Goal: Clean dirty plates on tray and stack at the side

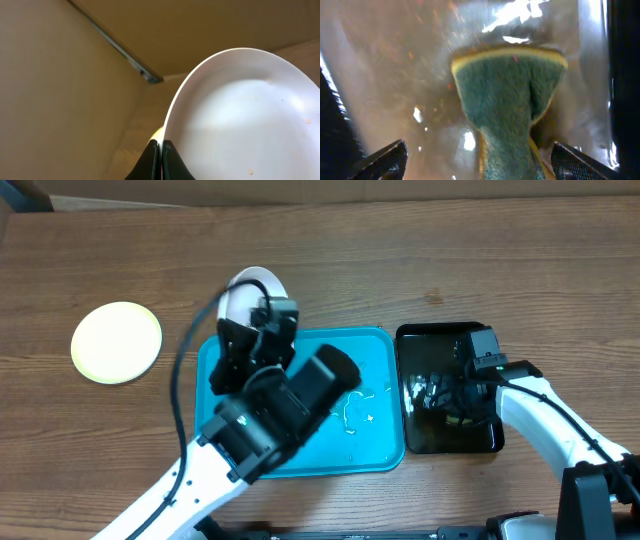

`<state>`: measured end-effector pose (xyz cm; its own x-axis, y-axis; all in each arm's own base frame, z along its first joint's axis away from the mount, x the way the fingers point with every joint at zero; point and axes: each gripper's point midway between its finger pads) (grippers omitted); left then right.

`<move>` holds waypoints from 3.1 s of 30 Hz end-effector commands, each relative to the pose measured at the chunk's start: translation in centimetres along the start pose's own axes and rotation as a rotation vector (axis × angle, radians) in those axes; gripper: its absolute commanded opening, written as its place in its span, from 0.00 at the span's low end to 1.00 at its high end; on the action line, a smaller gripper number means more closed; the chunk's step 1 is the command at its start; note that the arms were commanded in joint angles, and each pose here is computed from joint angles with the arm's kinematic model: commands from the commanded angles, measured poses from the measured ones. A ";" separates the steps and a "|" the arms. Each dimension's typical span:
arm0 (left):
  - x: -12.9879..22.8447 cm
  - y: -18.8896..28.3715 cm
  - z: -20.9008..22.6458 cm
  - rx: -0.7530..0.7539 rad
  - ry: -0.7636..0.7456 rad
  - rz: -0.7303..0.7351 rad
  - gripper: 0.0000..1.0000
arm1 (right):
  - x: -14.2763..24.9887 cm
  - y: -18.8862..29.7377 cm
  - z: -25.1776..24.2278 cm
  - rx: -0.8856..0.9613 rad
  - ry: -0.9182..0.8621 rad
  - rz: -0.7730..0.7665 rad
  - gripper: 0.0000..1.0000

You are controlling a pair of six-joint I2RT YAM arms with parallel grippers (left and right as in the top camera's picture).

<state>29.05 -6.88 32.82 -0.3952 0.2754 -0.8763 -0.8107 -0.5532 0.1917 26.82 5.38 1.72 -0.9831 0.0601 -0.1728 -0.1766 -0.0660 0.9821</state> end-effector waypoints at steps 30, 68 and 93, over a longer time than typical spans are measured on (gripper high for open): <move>27.1 -26.3 15.3 -0.113 1.065 0.868 0.08 | -4.5 5.9 0.9 0.003 0.030 -0.050 1.00; 5.7 -12.4 1.0 0.822 0.985 0.695 1.00 | -7.5 14.9 3.0 -0.114 0.043 -0.278 1.00; 5.7 -12.5 1.0 0.821 0.985 0.696 1.00 | 3.8 43.0 0.1 -0.173 0.222 -1.826 1.00</move>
<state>36.30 2.71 25.27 -0.6142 -0.7026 -0.3593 -0.7262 0.3251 0.6058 14.06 3.02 46.94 0.4193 0.0852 -0.9038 -0.8842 -0.1872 -0.4278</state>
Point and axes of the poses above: each gripper's point midway between its finger pads, its own y axis back along the fingers, its own z axis along the line the jaws close on, x = y × z, and after that the axes turned 10 degrees about y, right-handed
